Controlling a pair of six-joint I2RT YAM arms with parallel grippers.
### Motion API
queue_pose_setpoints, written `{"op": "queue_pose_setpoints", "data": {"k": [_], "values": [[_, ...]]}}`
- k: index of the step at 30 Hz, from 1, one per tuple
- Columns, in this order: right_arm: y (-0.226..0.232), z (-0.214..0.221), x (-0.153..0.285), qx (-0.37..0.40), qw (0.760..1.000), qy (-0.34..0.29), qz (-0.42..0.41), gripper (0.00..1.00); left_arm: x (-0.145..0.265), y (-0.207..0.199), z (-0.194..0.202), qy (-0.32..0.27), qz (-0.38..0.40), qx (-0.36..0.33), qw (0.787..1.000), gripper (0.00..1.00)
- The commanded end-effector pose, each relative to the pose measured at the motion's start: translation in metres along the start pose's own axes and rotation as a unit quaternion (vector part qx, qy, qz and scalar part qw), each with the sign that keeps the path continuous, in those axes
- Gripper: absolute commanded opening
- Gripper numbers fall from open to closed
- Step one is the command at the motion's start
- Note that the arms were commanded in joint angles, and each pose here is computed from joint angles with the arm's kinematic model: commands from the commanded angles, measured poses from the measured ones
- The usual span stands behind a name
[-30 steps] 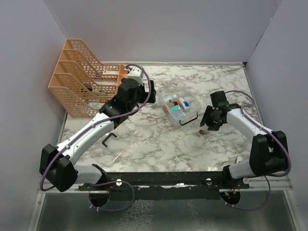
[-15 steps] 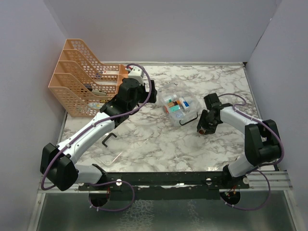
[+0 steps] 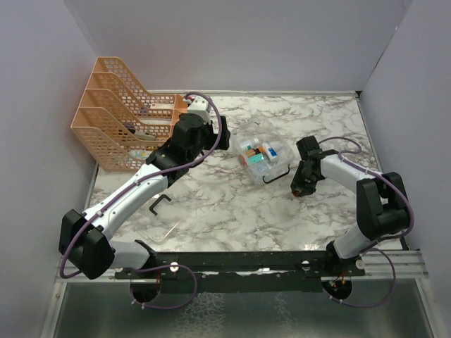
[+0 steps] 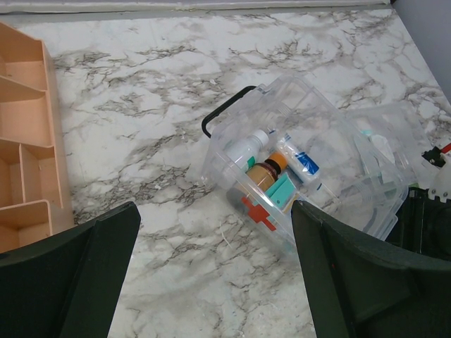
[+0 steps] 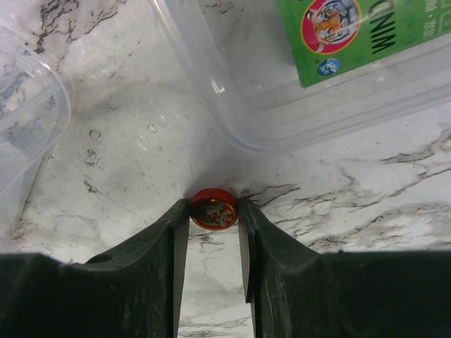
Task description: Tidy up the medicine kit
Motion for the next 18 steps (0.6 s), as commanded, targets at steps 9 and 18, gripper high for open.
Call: {"op": "queue_pose_setpoints", "data": {"k": [9, 18], "values": [[-0.005, -0.001, -0.009, -0.012, 0.999, 0.011, 0.051, 0.34, 0.006, -0.005, -0.009, -0.016, 0.011, -0.005, 1.0, 0.92], [0.003, -0.022, 0.012, -0.012, 0.999, -0.031, 0.034, 0.25, 0.008, -0.003, -0.01, -0.019, 0.006, -0.013, 1.0, 0.92]]}}
Point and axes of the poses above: each gripper's point midway between its finger pads, its own x axis back along the fingers, its own y axis along the line the jaws close on, z = x × y, the point moved 5 cm from there along x, back along the fingers, and after that the axes turned 10 degrees about x, right-handed, at the moved point
